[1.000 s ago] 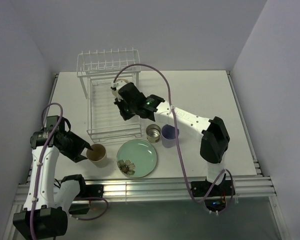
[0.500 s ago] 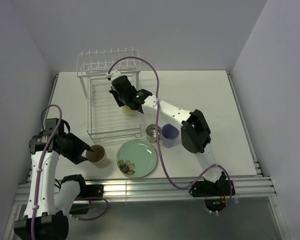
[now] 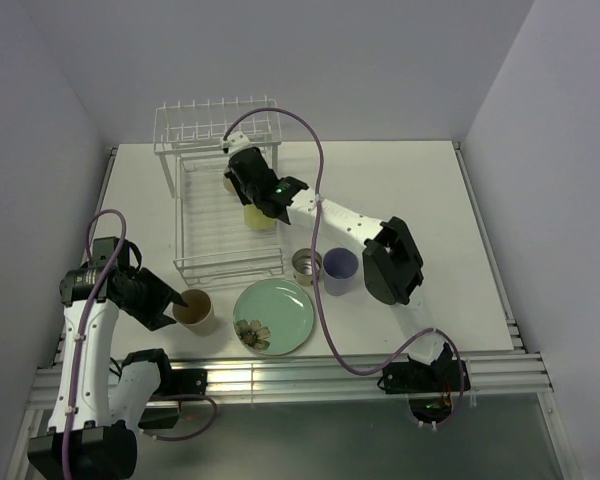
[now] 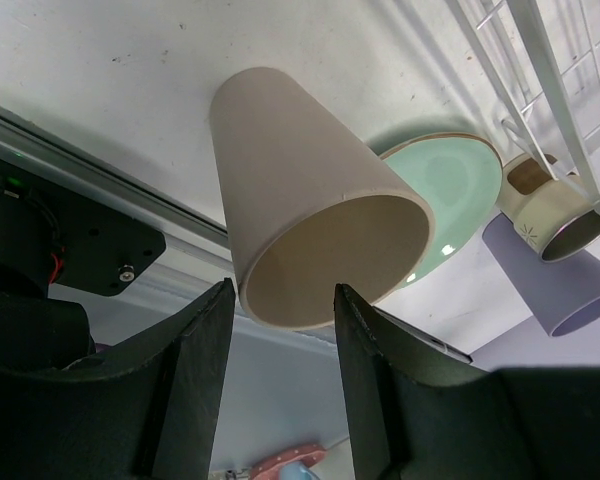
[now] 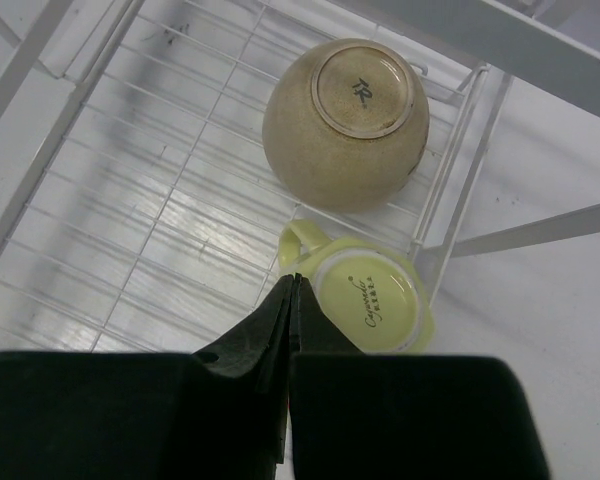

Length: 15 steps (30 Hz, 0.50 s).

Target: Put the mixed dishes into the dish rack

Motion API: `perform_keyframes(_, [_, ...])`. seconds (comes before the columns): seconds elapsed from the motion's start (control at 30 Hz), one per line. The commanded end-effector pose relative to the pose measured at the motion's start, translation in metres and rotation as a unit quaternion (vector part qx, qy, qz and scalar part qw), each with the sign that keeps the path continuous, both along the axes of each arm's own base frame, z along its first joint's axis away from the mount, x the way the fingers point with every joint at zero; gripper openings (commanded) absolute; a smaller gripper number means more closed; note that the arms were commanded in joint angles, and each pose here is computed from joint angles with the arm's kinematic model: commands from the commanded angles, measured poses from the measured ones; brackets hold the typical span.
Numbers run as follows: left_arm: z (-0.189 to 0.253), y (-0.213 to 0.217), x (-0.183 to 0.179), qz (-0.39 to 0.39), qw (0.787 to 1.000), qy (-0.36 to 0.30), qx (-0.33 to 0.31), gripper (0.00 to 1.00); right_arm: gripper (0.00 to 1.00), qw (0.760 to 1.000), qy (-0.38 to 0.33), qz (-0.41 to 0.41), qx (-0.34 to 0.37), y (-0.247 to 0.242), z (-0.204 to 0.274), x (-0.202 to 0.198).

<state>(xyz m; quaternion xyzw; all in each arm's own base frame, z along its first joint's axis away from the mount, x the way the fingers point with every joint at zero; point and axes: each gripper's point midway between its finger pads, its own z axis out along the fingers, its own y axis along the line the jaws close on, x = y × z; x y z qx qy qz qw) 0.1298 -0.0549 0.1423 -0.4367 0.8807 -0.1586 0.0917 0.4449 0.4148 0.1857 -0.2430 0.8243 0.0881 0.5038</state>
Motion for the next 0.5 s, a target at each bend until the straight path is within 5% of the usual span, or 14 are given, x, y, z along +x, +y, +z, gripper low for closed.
perform_keyframes(0.0, [0.000,0.000,0.000,-0.016,1.000,-0.004,0.000,0.51,0.00,0.998,-0.043,-0.020,0.036,-0.009,0.044,0.004])
perform_keyframes(0.47, [0.003,0.006,0.004,-0.024,1.000,-0.001,0.017,0.51,0.00,0.997,-0.044,-0.050,0.036,-0.029,0.040,0.016])
